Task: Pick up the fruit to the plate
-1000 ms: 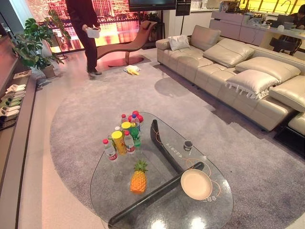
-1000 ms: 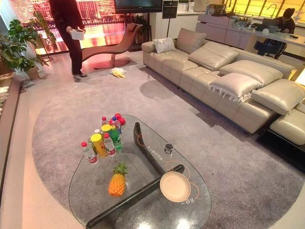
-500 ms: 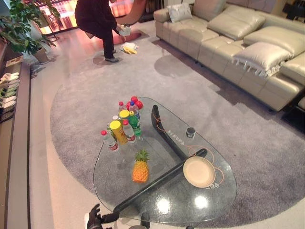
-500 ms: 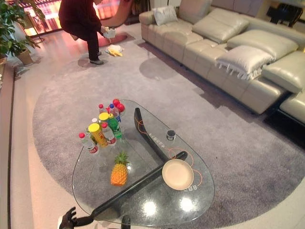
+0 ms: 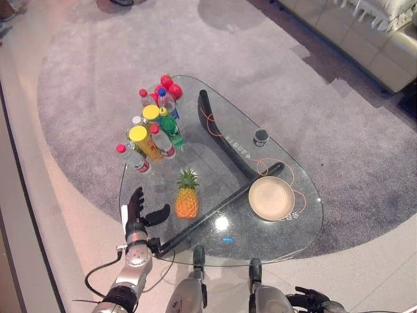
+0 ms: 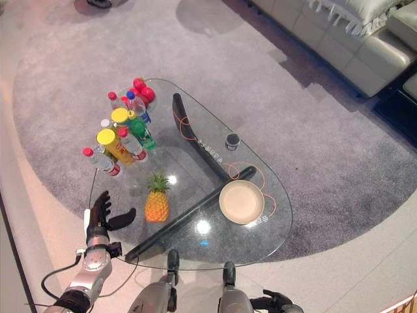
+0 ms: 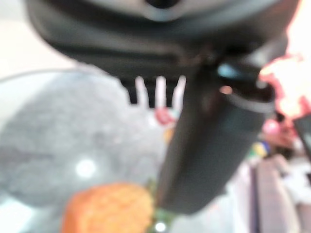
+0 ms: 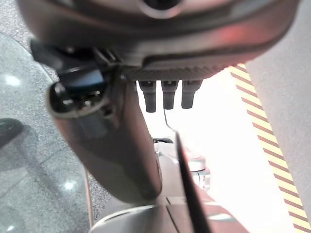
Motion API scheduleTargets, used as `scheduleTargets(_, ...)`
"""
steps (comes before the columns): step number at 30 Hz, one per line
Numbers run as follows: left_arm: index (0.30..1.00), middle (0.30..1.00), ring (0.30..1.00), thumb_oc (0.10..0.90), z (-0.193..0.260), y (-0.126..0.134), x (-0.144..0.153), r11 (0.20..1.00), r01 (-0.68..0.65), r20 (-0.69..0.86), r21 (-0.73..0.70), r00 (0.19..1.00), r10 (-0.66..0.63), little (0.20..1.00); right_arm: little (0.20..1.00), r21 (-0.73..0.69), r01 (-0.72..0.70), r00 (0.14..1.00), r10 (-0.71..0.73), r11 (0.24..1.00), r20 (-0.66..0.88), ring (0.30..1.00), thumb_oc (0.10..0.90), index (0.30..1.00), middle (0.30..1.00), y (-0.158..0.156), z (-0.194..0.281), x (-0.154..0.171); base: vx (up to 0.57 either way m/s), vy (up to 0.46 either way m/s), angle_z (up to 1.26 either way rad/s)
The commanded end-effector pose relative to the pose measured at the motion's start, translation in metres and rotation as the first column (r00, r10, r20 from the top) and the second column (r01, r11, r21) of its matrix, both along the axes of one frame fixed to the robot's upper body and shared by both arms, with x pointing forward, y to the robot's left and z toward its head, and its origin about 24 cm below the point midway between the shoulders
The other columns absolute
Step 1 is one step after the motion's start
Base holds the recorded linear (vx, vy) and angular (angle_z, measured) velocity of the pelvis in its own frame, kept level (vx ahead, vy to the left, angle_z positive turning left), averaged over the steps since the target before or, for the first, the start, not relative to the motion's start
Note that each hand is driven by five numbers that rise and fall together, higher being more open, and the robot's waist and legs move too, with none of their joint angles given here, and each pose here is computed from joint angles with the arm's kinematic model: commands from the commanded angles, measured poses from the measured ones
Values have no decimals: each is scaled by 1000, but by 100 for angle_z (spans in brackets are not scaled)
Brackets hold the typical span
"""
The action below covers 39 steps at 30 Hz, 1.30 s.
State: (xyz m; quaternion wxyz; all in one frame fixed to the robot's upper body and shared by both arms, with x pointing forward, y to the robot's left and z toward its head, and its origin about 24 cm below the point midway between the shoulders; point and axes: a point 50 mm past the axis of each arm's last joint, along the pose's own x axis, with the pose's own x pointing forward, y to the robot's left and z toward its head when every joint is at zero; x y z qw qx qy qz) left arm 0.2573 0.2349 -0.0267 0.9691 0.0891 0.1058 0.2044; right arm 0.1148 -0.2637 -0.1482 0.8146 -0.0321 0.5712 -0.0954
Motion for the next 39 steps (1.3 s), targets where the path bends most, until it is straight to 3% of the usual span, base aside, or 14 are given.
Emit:
scheduleTargets(1, 900, 900, 900, 800, 50, 8, 31, 999, 4, 184, 38, 983, -11, 900, 900, -8, 1, 999, -1, 1000, 39, 900, 800, 900, 900, 4, 2, 10, -11, -33, 2)
scheduleTargets(5, 900, 900, 900, 800, 73, 0, 43, 996, 68, 252, -61, 966, -51, 900, 900, -18, -11, 993, 13, 1000, 114, 900, 800, 900, 900, 6, 9, 28, -37, -31, 5)
scheduleTargets(13, 900, 900, 900, 800, 92, -6, 59, 995, 90, 286, -54, 956, -71, 900, 900, -18, -22, 978, 25, 1000, 208, 900, 800, 900, 900, 16, 19, 54, -43, -10, 0)
scheduleTargets(39, 900, 900, 900, 800, 101, -29, 75, 962, 235, 285, -136, 939, -189, 900, 900, -37, -2, 964, 12, 999, 265, 900, 800, 900, 900, 14, 31, 75, -3, 3, -2)
